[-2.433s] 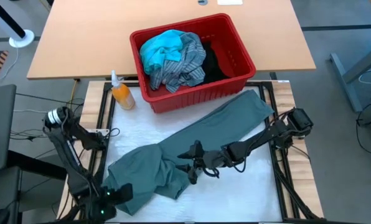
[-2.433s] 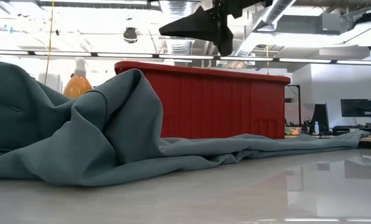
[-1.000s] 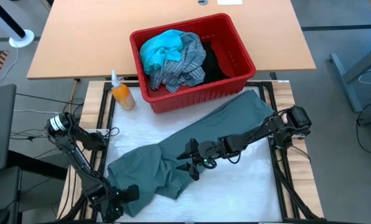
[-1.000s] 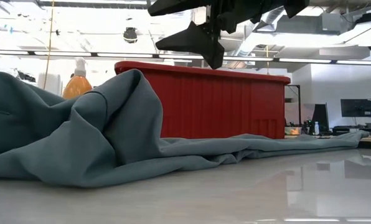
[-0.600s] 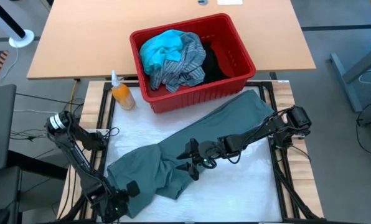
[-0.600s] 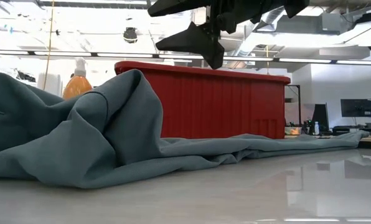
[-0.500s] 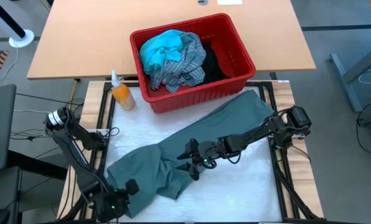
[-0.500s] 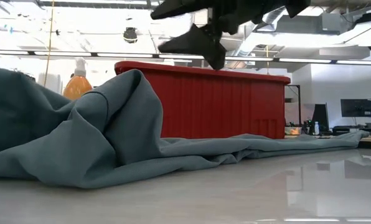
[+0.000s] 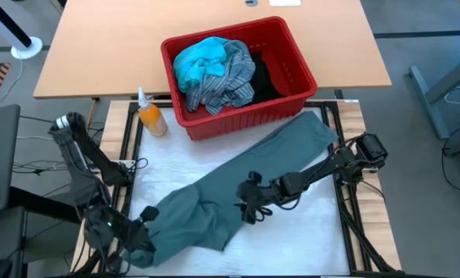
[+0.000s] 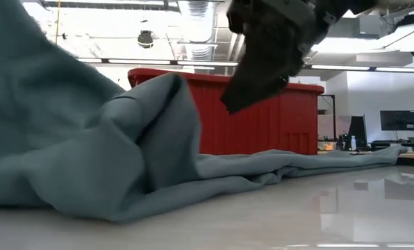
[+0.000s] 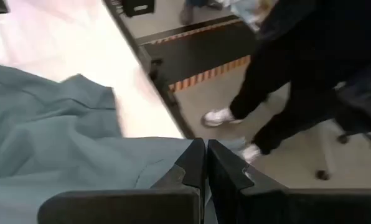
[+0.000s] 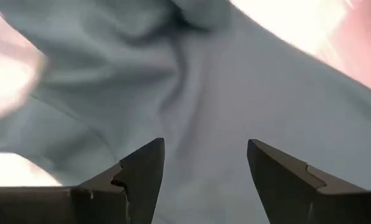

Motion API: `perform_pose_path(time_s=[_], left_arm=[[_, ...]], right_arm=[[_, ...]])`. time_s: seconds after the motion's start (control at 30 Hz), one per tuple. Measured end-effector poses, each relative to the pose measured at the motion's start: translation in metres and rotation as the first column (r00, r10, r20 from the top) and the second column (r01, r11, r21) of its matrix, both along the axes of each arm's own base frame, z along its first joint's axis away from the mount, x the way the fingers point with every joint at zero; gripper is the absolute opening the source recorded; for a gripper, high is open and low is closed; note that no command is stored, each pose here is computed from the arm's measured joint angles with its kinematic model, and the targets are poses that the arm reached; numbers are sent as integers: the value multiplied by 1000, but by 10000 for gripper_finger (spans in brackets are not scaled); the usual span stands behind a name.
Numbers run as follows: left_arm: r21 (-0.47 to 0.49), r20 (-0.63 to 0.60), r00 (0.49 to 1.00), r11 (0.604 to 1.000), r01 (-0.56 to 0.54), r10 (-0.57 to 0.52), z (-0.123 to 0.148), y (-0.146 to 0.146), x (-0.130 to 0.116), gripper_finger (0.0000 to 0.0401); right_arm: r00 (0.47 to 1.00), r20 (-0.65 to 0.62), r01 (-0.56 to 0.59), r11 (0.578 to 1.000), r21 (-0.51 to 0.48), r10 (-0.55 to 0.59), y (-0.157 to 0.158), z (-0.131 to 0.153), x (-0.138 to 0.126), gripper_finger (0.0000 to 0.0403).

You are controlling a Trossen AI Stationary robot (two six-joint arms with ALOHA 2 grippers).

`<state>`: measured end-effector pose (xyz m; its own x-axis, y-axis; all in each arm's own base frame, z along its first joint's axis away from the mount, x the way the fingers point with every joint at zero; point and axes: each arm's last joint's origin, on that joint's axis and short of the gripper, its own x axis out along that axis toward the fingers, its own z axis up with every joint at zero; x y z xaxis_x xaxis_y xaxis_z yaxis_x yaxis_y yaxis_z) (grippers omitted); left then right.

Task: Fold Laundry from Bin
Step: Fold the dark blue pants

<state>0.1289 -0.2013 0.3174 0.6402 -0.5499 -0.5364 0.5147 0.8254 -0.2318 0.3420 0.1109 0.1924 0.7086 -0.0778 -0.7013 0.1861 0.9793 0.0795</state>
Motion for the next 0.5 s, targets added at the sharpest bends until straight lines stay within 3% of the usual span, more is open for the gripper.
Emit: perform_pose_path(time_s=[0.17, 0.3, 0.5], left_arm=[[-64, -50, 997, 996, 63, -66, 4, -1, -8, 0], [-102, -118, 988, 991, 85, -97, 0, -7, -11, 0], [-32, -160, 984, 997, 74, -78, -21, -26, -5, 0]], right_arm=[[996, -91, 13, 999, -33, -16, -3, -6, -7, 258], [984, -140, 106, 993, -50, -112, -12, -21, -16, 258], [965, -171, 197, 980, -30, -199, -24, -36, -24, 258]])
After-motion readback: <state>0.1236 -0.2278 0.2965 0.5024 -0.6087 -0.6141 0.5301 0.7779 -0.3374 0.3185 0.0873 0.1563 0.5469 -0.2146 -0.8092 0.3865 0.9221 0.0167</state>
